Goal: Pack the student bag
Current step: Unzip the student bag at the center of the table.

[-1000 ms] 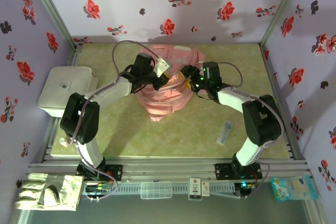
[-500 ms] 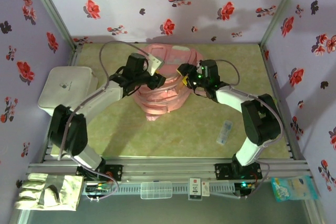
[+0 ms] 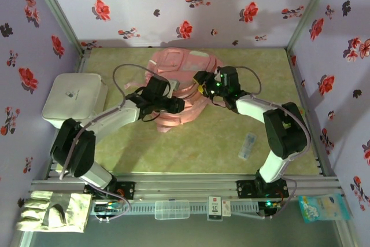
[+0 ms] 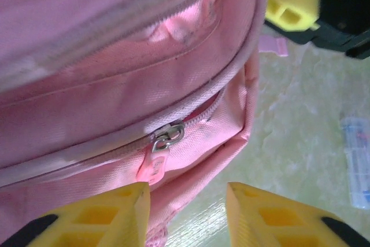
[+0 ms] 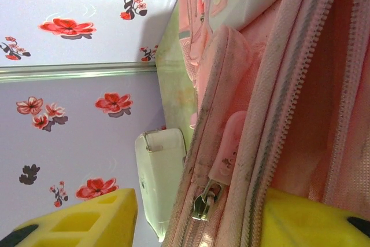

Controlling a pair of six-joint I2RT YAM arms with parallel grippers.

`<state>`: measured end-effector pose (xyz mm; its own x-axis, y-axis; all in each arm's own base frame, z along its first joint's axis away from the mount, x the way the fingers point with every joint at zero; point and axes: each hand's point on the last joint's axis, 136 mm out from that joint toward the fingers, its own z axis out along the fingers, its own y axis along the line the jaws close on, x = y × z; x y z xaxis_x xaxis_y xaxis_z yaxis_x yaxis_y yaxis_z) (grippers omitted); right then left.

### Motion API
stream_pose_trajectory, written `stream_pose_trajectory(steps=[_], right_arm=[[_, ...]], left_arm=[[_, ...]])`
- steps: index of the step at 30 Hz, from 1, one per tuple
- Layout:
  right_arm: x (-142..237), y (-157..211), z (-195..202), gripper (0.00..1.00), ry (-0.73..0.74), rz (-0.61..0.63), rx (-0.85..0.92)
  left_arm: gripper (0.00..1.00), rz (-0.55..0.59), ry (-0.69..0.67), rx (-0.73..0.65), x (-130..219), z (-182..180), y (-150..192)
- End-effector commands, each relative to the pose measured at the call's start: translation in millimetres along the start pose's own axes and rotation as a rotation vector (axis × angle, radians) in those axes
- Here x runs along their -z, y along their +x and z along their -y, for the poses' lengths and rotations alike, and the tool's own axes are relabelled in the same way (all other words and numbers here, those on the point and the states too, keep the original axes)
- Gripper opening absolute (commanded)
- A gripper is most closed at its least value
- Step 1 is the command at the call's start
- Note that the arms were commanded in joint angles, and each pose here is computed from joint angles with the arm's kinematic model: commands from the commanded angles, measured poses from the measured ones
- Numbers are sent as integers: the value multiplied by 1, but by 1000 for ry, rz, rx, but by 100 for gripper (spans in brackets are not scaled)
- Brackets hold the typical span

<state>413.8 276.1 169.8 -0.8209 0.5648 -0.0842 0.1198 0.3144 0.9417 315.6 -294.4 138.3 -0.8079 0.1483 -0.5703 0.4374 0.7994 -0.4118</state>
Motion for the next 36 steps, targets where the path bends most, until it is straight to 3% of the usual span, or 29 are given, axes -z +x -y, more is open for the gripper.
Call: stream_pose_trajectory(steps=[1,6,11,19,24,32,36], right_arm=[[-3,5,-34,52,-108,-26,38],[-5,6,-36,52,-117,-31,37],[-7,8,-35,52,-123,-41,26],[-8,8,-27,48,-106,-33,17],[-6,1,-14,38,-64,6,5],[-2,-27,6,14,-22,100,-1],[5,-44,15,8,6,151,30]], left_arm=[[36,13,-45,62,-10,-6,-9],[32,47,-131,71,-16,-21,-12],[32,86,-95,96,-22,-16,-21],[14,114,-162,152,-22,-30,-22],[1,113,-202,142,-15,-37,-20],[0,75,-256,88,2,-60,-9],[0,59,-278,35,14,-80,1]])
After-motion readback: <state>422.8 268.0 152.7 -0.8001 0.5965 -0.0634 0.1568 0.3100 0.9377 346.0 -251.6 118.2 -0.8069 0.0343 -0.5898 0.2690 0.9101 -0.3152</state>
